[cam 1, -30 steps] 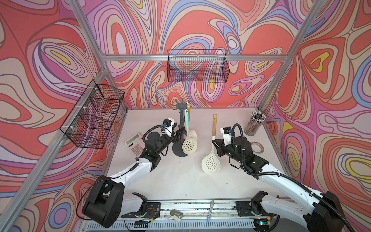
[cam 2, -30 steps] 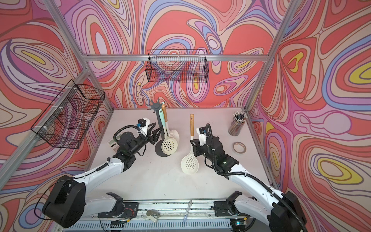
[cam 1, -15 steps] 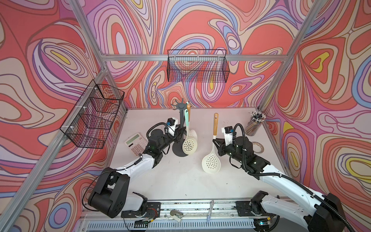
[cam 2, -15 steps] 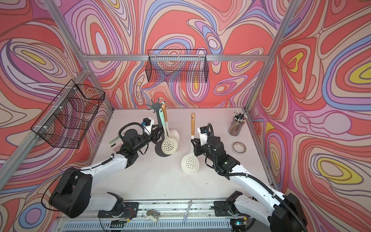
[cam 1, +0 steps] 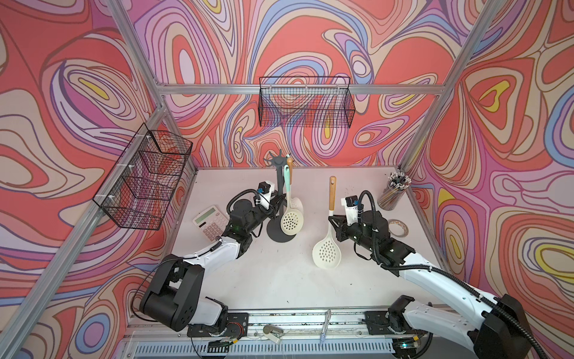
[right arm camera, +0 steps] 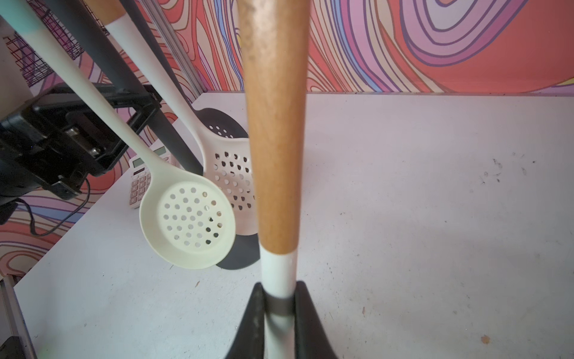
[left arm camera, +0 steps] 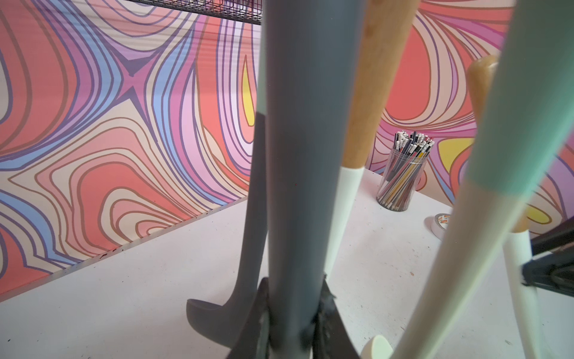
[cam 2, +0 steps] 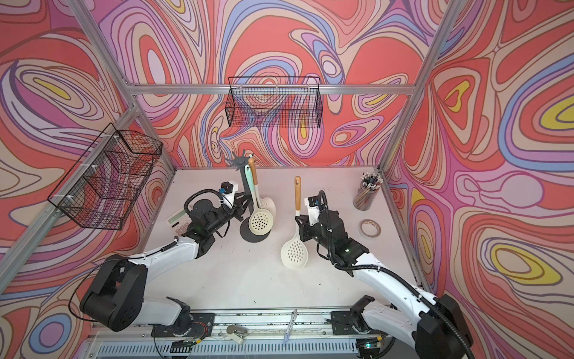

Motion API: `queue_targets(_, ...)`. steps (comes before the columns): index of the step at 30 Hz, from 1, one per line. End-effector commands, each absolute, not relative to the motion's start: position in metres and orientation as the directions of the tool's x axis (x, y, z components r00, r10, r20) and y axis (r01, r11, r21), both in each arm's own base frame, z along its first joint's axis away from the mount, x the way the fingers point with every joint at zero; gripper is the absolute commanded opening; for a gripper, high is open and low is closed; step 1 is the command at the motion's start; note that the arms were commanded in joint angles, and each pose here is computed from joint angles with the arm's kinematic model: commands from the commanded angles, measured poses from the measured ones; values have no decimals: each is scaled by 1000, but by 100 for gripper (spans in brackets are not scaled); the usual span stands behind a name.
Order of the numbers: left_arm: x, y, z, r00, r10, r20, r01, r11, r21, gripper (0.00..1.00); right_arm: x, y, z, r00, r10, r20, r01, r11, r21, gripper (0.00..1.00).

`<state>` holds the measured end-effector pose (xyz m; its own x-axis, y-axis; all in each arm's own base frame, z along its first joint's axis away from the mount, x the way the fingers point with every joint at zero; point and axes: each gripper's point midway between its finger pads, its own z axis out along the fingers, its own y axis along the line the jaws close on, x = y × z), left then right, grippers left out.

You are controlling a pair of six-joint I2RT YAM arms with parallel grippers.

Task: Hang the skimmer on the kitchen utensil rack
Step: Adjust the rack at the center of the board.

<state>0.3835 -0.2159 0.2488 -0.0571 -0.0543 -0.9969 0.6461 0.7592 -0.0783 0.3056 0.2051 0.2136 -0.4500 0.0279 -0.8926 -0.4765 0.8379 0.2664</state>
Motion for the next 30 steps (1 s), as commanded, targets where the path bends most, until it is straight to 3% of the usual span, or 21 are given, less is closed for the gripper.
queue_targets(1,384,-215,265,-29,-132,-991,627,770,-121,0,312,208,239,-391,66,-918,-493,827,269,0)
queue_targets(12,384,-217,273,63,-84,-994,475,879,-44,0,308,230,271,-320,9,-947,-626,748,219,0)
queue_targets(20,393,-213,273,84,-108,-991,347,935,-72,0,301,256,294,-285,-57,-957,-749,636,185,0)
queue_targets(30,399,-216,271,137,-115,-984,193,977,-87,0,300,263,300,-261,-105,-960,-785,602,147,0)
